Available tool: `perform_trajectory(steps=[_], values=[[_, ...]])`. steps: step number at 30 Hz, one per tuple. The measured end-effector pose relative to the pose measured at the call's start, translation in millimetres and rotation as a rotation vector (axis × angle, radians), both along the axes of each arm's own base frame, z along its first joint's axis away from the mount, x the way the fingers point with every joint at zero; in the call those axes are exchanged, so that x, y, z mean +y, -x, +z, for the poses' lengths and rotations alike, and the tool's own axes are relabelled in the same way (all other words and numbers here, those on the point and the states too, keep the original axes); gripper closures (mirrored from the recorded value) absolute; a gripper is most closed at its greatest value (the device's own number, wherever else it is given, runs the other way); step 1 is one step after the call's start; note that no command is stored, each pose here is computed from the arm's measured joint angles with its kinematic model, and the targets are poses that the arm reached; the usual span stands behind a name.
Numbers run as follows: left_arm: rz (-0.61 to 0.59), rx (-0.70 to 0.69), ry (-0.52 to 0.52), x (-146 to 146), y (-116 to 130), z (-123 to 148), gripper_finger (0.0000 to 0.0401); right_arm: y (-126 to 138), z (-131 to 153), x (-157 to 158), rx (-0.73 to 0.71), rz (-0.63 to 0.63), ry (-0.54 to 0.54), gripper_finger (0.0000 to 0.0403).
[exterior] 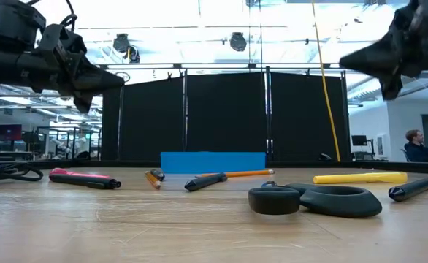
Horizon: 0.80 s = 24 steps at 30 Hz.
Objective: Pick & place school supplies into a supply box
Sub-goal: Put the yellow pen into the blue supply box
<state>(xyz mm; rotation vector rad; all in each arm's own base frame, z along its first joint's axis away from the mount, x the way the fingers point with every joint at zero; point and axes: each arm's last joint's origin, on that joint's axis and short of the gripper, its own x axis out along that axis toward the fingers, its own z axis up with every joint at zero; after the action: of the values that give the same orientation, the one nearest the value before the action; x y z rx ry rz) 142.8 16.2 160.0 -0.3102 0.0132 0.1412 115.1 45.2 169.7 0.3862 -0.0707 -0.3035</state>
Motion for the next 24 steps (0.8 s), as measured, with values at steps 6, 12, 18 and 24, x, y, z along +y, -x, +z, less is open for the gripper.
perform_trajectory(steps=[6,12,18,24], values=[[-0.028,0.028,0.080,-1.0,0.1,-3.7,0.0370,-6.1,-2.9,9.3,0.011,0.239,-0.029,0.0387],[-0.027,0.019,0.095,-1.0,0.1,-3.0,0.0370,-16.9,-5.6,17.1,0.113,0.275,0.073,0.0387],[-0.032,0.036,0.099,-1.2,0.2,-4.7,0.0370,-50.4,18.5,40.8,0.168,0.376,0.093,0.0387],[-0.033,0.092,0.129,-2.4,0.5,-10.5,0.0370,-98.7,34.6,72.0,0.288,0.428,0.156,0.0387]])
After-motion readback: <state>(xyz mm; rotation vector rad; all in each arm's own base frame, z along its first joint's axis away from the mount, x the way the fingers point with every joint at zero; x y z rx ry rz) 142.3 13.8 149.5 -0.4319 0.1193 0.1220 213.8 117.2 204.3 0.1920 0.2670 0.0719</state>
